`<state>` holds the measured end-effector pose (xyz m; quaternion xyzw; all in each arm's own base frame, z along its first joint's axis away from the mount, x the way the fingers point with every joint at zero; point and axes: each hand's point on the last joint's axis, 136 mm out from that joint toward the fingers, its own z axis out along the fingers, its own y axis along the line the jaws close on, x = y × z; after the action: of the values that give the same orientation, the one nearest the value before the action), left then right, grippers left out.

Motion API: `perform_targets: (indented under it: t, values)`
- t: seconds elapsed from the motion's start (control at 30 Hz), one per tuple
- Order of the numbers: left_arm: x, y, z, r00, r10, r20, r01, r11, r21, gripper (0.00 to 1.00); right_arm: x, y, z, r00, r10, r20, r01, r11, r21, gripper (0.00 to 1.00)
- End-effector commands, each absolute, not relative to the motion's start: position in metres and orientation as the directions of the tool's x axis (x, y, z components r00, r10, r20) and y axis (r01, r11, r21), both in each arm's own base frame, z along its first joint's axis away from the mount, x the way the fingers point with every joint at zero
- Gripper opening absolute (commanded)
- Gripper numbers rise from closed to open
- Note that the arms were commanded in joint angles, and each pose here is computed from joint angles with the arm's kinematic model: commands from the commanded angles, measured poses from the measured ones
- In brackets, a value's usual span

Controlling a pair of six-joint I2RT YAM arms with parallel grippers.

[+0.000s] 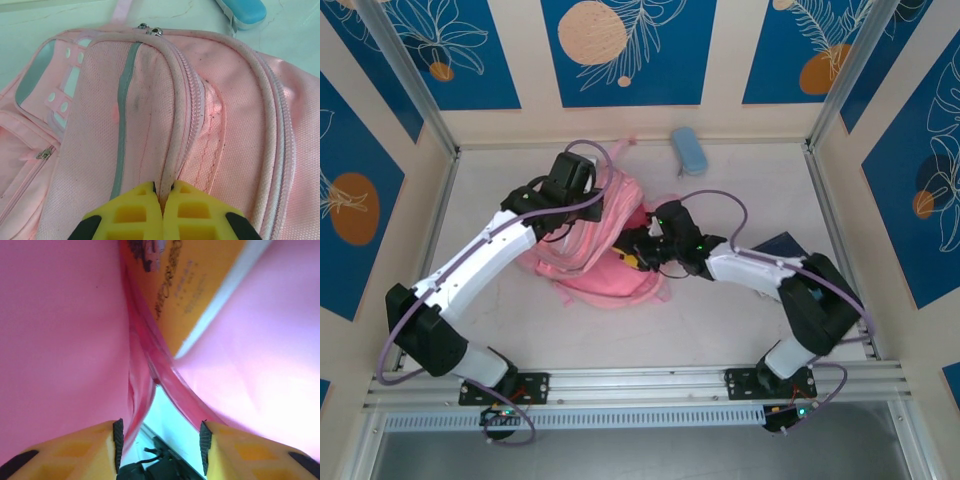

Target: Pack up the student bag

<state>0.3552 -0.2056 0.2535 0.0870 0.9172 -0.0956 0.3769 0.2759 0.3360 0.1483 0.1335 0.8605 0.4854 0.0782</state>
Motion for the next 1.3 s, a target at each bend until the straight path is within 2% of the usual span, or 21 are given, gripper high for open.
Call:
perform_targets:
  t: [0.0, 0.13, 0.2, 0.3, 0.37, 0.43, 0.5, 0.67, 0.83, 0.9, 1.27]
  values:
    - [0.355, -0.186, 0.264, -0.658, 0.053, -0.751, 0.196, 0.975, -0.104, 0.0, 0.258, 0.286, 0.115, -0.937, 0.338, -0.083, 0.187, 0.689, 0.701, 0.45]
    - [0.336, -0.175, 0.238, -0.691, 0.079, -0.719, 0.212, 0.972, -0.097, 0.0, 0.261, 0.217, 0.107, -0.872, 0.382, -0.305, 0.201, 0.849, 0.488, 0.45]
    - [0.325, -0.172, 0.224, -0.717, 0.089, -0.692, 0.221, 0.97, -0.104, 0.06, 0.265, 0.184, 0.111, -0.834, 0.378, -0.401, 0.219, 0.896, 0.387, 0.49]
    - [0.309, -0.165, 0.205, -0.755, 0.064, -0.653, 0.193, 0.973, -0.128, 0.3, 0.274, 0.14, 0.12, -0.785, 0.379, -0.49, 0.266, 0.921, 0.285, 0.6]
    - [0.302, -0.161, 0.196, -0.774, 0.031, -0.633, 0.162, 0.976, -0.149, 0.47, 0.281, 0.115, 0.123, -0.763, 0.41, -0.501, 0.317, 0.911, 0.262, 0.69]
    - [0.297, -0.158, 0.189, -0.788, -0.004, -0.615, 0.129, 0.977, -0.172, 0.63, 0.292, 0.094, 0.124, -0.754, 0.436, -0.492, 0.349, 0.9, 0.261, 0.77]
    - [0.294, -0.158, 0.186, -0.795, -0.029, -0.606, 0.11, 0.975, -0.192, 0.7, 0.302, 0.074, 0.122, -0.747, 0.459, -0.482, 0.387, 0.889, 0.247, 0.83]
    - [0.296, -0.157, 0.187, -0.791, -0.06, -0.609, 0.086, 0.975, -0.207, 0.83, 0.325, 0.023, 0.109, -0.741, 0.526, -0.417, 0.518, 0.843, 0.144, 0.88]
    - [0.296, -0.152, 0.189, -0.78, -0.062, -0.623, 0.075, 0.979, -0.19, 0.97, 0.342, 0.005, 0.084, -0.782, 0.547, -0.3, 0.549, 0.831, 0.086, 0.88]
    - [0.296, -0.15, 0.19, -0.777, -0.06, -0.627, 0.072, 0.98, -0.184, 1.0, 0.345, 0.002, 0.074, -0.794, 0.547, -0.267, 0.553, 0.831, 0.06, 0.88]
    - [0.297, -0.151, 0.185, -0.789, -0.047, -0.613, 0.076, 0.982, -0.174, 1.0, 0.343, 0.024, 0.022, -0.843, 0.534, -0.07, 0.532, 0.845, 0.041, 0.87]
